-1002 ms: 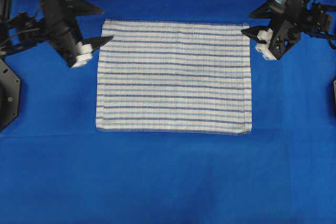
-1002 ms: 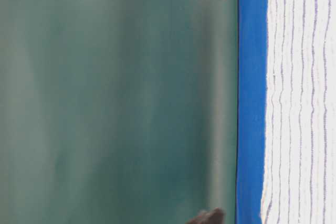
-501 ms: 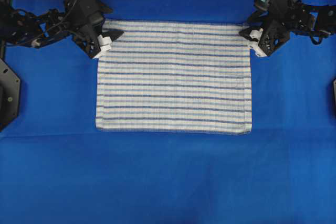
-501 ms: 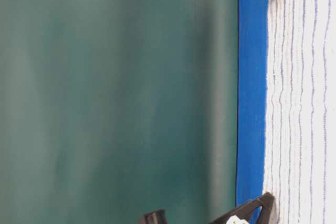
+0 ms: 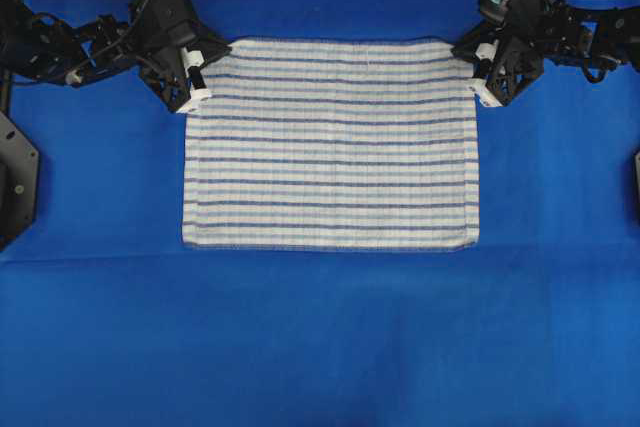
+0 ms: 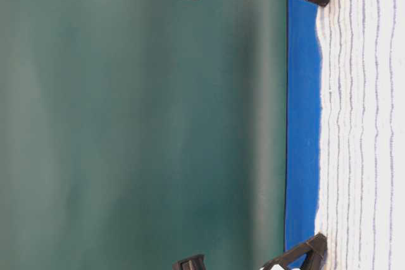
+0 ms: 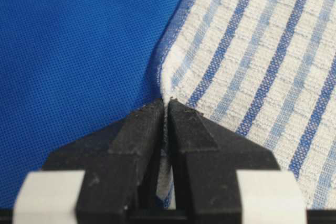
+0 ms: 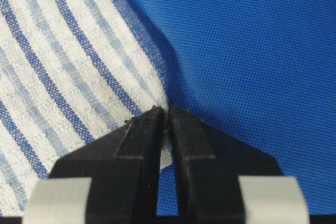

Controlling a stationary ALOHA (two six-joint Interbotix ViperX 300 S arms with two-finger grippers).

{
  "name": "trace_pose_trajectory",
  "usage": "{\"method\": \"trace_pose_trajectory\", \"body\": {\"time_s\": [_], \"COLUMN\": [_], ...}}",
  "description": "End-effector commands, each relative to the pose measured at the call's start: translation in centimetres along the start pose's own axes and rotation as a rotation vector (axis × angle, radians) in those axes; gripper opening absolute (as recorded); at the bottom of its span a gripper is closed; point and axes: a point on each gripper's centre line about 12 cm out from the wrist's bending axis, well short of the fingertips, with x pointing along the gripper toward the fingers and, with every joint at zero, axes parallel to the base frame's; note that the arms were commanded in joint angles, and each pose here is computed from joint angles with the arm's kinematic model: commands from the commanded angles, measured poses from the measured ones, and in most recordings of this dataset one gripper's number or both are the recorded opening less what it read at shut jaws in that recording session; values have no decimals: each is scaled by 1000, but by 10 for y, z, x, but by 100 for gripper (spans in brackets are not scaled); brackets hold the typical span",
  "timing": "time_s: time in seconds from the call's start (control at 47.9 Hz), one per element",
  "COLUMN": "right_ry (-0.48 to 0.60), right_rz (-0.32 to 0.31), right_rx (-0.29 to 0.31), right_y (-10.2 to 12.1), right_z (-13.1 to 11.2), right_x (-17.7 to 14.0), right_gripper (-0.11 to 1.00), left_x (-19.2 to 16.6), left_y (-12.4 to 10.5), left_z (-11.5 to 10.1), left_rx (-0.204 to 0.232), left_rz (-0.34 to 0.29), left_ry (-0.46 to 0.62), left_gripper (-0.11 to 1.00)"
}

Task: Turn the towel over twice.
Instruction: 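Lift the far corners with both grippers and pull upward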

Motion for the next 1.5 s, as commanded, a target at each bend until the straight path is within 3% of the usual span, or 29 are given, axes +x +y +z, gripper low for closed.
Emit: {"method": "trace_pose_trajectory", "body": {"time_s": [0.0,0.167,0.313,0.585,0.939,1.148,1.232,1.482], "right_ry": [-20,-32,-73,-127,-251,-323,-346,-412], "right_rz": [-1,-2,-20,-106,-213,-246,-253,-270], "right_rx": [-3,-3,10,21,-45,-79,-88,-101], "right_y": [-1,-1,-9,-38,-58,-59,-59,-56], "right_z": [6,11,26,62,125,152,160,178], "right_x": [-1,0,-4,-20,-79,-111,-118,-145], "right_gripper": [7,7,7,7,7,7,7,7], "left_x": [0,-1,-4,-23,-75,-94,-101,-117], "left_y": [3,8,17,49,74,80,82,85], "left_z": [6,12,33,78,137,153,160,179], "left_rx": [-2,-2,8,-26,-29,-19,19,30], "left_rz": [9,20,41,113,197,229,247,265], "left_ry": [-15,-26,-65,-147,-353,-433,-461,-526], "left_gripper": [1,1,1,1,1,1,1,1]}}
